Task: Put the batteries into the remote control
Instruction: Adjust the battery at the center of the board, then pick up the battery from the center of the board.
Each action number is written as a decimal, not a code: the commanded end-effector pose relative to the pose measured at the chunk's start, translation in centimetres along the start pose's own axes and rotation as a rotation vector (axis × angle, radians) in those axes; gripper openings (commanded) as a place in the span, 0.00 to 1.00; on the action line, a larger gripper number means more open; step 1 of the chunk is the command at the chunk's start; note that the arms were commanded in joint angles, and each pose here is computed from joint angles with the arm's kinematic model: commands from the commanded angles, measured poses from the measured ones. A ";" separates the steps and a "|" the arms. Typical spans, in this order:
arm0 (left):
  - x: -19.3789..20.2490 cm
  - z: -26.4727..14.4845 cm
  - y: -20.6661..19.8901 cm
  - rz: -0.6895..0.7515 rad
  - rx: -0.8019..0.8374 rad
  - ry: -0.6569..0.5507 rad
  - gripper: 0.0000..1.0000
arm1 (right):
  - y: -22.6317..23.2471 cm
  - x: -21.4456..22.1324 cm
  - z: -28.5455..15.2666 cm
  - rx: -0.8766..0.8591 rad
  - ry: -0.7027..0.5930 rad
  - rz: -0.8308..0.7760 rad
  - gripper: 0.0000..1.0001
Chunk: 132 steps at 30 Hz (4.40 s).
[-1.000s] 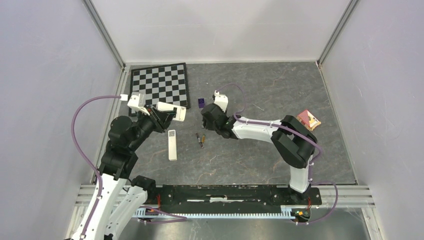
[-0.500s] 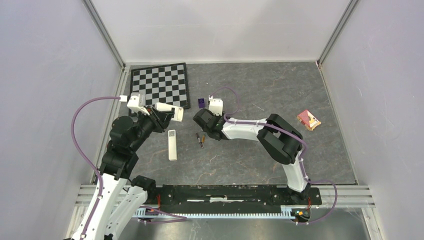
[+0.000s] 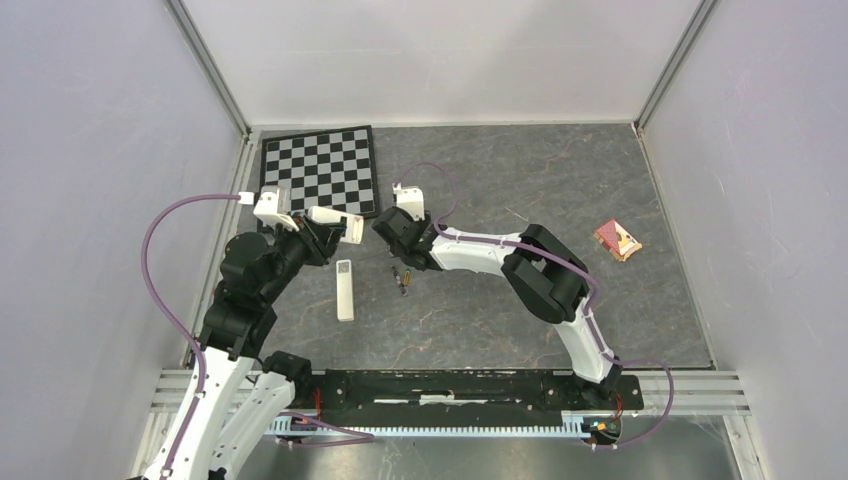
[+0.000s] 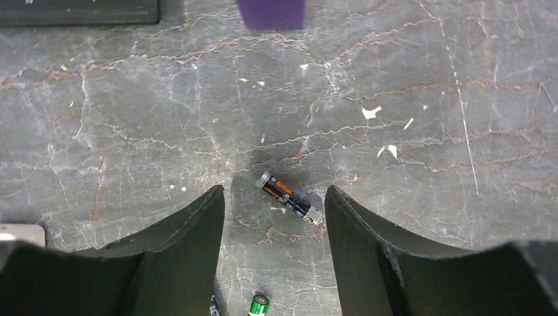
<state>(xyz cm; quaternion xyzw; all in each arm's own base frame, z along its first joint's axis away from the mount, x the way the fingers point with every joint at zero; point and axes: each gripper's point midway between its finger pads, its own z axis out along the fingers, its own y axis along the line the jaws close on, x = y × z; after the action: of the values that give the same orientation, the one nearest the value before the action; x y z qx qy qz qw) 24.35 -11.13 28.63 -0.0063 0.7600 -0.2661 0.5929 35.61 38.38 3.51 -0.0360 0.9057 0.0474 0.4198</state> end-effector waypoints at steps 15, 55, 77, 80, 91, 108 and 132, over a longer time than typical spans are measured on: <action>-1.5 -0.3 0.2 0.056 -0.016 -0.057 0.02 | 1.1 1.5 0.8 -0.252 0.093 -0.563 0.50; -1.2 0.6 -0.2 0.038 0.004 -0.018 0.02 | -9.6 9.3 -5.3 -0.649 0.413 -1.181 0.43; -0.8 0.2 -0.9 0.039 0.042 -0.008 0.02 | -7.6 1.6 -6.2 -0.058 0.214 0.284 0.57; -0.8 0.1 -0.7 0.042 0.036 -0.013 0.02 | -6.8 1.1 -6.1 -0.044 0.202 0.389 0.57; -1.0 -0.2 -0.7 0.049 0.036 -0.026 0.02 | -5.7 4.0 -5.7 0.045 0.271 0.763 0.53; -1.4 -0.4 0.7 0.042 -0.044 -0.057 0.02 | -7.2 5.5 -3.2 0.166 0.222 0.826 0.43; -2.5 -1.6 2.4 0.033 -0.149 -0.120 0.02 | -11.9 8.8 -1.5 0.393 0.304 0.472 0.39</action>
<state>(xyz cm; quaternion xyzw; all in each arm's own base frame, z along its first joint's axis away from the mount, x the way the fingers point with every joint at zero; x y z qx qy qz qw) 24.27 -8.05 28.99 -0.0563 0.7538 -0.2059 0.6215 33.32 31.46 2.08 0.3082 0.8991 0.1047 0.2926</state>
